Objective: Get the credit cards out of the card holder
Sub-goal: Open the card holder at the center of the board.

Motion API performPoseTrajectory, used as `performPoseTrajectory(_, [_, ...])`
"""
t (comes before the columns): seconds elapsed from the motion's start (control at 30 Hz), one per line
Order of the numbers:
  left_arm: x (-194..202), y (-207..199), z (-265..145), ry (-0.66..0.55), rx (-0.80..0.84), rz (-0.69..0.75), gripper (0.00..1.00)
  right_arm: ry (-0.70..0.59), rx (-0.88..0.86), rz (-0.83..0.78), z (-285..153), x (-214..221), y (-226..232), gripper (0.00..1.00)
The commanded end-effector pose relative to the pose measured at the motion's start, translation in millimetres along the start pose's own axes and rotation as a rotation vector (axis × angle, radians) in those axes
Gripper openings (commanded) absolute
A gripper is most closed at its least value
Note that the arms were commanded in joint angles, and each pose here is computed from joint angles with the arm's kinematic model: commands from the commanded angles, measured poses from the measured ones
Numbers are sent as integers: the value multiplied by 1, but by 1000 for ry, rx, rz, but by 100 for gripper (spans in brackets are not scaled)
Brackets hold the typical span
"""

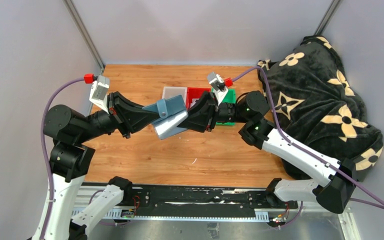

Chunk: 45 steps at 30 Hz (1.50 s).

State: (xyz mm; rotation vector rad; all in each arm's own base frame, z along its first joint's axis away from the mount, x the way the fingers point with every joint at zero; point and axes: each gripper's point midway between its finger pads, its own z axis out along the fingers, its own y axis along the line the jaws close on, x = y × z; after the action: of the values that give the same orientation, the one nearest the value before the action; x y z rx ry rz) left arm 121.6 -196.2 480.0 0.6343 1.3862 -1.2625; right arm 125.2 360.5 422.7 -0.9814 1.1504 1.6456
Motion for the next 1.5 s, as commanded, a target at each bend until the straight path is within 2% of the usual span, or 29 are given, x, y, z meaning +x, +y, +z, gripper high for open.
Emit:
performPoseTrajectory(0.0, [1, -11, -1, 19, 48, -16, 0, -58, -27, -59, 10, -26, 10, 28])
performPoseTrajectory(0.17, [10, -12, -1, 47, 74, -56, 0, -82, -87, -63, 18, -36, 22, 35])
performPoseTrajectory(0.37, [16, -12, 0, 74, 91, -87, 0, -107, -169, -45, 21, -43, 39, 35])
performPoseTrajectory(0.47, [19, -9, 0, 80, 84, -80, 0, -120, -214, -40, 19, -48, 51, 31])
performPoseTrajectory(0.57, [22, -4, -1, 88, 59, -50, 0, -125, -214, -37, 16, -48, 54, 15])
performPoseTrajectory(0.6, [22, -1, -1, 86, 43, -40, 6, -126, -208, -35, 16, -48, 53, 6])
performPoseTrajectory(0.63, [22, 1, -1, 87, 32, -32, 20, -123, -198, -29, 16, -46, 52, 0])
performPoseTrajectory(0.73, [20, 4, -4, 80, -9, 2, 84, -112, -141, -10, 17, -43, 42, 0])
performPoseTrajectory(0.77, [16, 5, -5, 70, -24, 24, 97, -109, -120, -6, 16, -42, 39, 0])
performPoseTrajectory(0.8, [13, 4, -8, 61, -43, 46, 99, -107, -103, -8, 15, -43, 37, 0])
performPoseTrajectory(0.97, [1, -10, -19, 59, -58, 136, 100, -131, -43, -31, 6, -56, 34, 0])
performPoseTrajectory(1.17, [16, -33, -29, 76, 61, 200, 99, -142, -49, -10, 7, -64, 36, 0])
performPoseTrajectory(1.27, [21, -28, -28, 64, 62, 231, 97, -140, -87, 25, 11, -62, 39, 0])
performPoseTrajectory(1.47, [14, 2, -18, 11, -36, 238, 88, -106, -116, 27, 21, -52, 46, 0])
